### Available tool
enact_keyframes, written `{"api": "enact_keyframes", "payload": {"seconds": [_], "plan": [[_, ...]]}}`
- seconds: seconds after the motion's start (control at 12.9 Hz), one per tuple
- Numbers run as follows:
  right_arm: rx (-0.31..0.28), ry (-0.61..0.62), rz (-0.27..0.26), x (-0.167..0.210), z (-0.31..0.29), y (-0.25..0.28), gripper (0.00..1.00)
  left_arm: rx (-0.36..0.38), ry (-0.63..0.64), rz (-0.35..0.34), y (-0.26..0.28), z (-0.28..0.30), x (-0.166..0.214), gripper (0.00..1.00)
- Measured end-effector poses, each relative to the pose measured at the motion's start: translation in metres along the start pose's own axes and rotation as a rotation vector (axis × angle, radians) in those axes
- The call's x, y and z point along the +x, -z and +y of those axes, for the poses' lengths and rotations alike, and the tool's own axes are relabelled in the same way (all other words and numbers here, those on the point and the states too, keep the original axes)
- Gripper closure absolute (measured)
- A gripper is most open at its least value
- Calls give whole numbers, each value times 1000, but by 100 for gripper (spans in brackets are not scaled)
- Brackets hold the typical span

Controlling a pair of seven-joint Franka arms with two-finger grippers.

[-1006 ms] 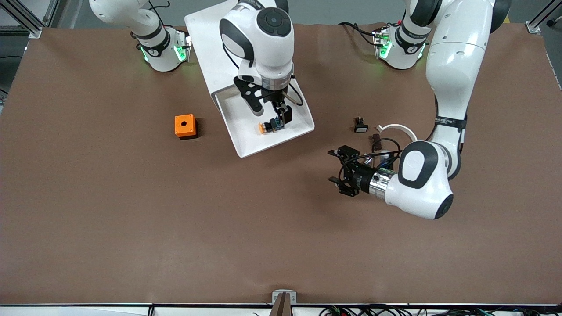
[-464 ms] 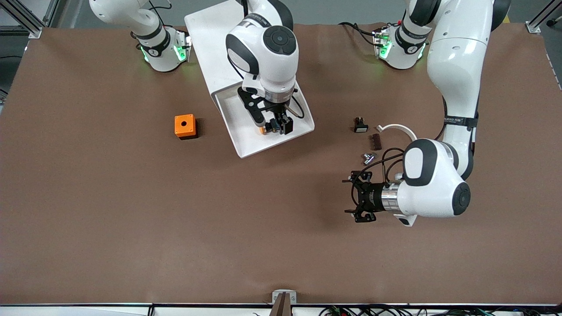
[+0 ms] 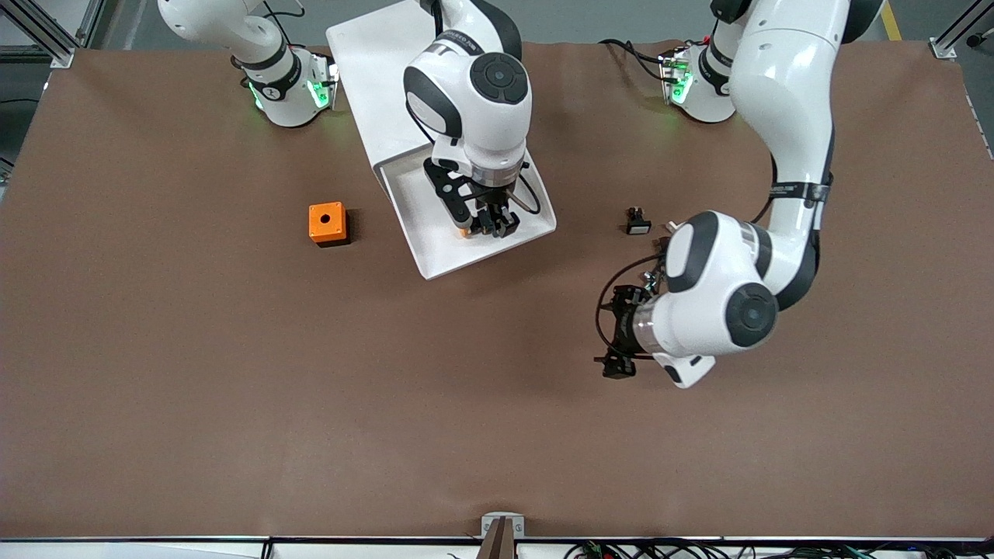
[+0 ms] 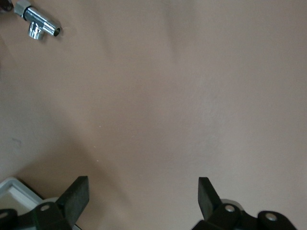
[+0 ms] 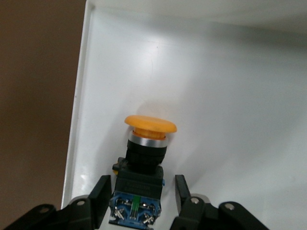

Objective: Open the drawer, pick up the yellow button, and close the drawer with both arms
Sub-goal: 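Lift the yellow button out while the left gripper pushes the drawer shut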

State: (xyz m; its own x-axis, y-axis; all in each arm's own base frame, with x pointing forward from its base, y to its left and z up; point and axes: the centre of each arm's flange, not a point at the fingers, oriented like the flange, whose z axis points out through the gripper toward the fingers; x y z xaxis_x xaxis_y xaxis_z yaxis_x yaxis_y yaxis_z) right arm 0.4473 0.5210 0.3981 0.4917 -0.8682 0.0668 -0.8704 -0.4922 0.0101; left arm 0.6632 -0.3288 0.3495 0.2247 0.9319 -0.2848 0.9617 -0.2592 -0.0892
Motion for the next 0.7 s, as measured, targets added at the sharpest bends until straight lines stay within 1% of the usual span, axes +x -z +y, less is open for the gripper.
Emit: {"api": "enact_keyframes", "payload": {"seconds": [0.08,0.15,0.31,0.39,0.46,0.54,0.7], "plan": [[1,0,0,0,0,0,56,3,-72,27,-3,-4,-16,0],[2,0,0,0,0,1,59,8,-145,57,-7,-8,-31,0],[7,-4,-2,2,-2,4,59,12,-269,139,-12,-17,-60,0],[18,-4,-5,6,-5,9,59,15,-339,164,-15,-22,-76,0],[29,11,-10,11,-10,19,59,22,-408,172,-17,-28,-92,0],[19,39,-11,21,-13,28,59,27,-462,176,-21,-33,-106,0],[-32,144,-38,55,-19,50,59,36,-532,196,-26,-42,-126,0]]}}
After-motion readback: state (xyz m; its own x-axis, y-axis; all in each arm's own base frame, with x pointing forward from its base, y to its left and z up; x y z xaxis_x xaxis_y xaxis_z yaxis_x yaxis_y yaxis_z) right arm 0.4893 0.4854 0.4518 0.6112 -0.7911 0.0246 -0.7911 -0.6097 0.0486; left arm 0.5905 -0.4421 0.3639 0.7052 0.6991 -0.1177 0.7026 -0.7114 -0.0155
